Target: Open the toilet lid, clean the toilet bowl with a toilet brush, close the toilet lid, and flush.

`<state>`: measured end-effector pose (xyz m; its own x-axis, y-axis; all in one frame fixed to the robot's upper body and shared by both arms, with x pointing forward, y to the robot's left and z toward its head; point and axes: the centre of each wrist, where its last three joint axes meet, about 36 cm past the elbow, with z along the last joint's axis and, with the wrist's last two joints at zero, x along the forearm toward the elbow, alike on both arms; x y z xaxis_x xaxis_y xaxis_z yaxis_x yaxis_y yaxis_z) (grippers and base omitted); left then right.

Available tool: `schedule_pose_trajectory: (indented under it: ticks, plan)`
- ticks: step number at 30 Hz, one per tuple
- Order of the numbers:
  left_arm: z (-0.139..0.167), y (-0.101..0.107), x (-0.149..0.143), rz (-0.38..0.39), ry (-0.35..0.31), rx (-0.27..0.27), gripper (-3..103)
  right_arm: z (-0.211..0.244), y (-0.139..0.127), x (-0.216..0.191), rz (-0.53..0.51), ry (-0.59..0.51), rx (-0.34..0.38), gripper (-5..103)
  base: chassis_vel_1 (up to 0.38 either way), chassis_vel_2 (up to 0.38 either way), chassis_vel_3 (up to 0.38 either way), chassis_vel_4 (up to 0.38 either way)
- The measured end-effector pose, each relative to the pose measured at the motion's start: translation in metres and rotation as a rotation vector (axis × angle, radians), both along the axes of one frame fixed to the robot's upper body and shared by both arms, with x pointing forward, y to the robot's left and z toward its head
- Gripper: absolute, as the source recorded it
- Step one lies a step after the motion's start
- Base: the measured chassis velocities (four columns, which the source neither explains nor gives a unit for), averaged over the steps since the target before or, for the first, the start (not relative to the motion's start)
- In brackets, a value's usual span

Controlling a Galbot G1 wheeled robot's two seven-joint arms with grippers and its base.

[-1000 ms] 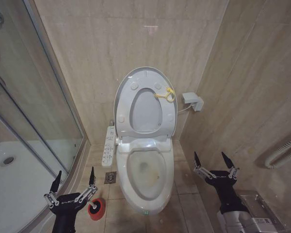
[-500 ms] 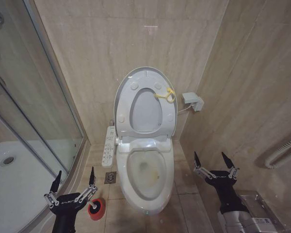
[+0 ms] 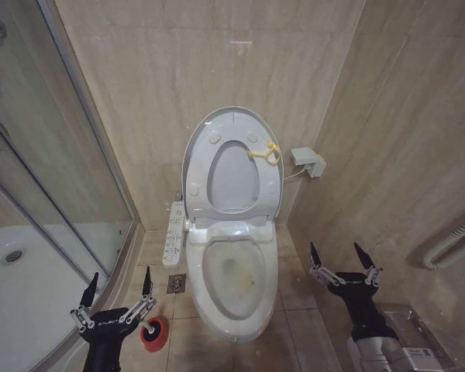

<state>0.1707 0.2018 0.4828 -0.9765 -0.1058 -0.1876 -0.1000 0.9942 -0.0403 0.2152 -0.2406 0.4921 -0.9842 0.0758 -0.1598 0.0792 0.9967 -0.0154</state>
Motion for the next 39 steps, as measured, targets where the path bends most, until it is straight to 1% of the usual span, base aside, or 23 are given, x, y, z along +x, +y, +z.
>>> schedule_pose_trajectory:
  ticks: [39]
  plan:
    - [0.0,0.0,0.0,0.0,0.0,0.0,100,0.0,0.0,0.0,0.0,0.0,0.0,100,0.0,0.0,0.0,0.0]
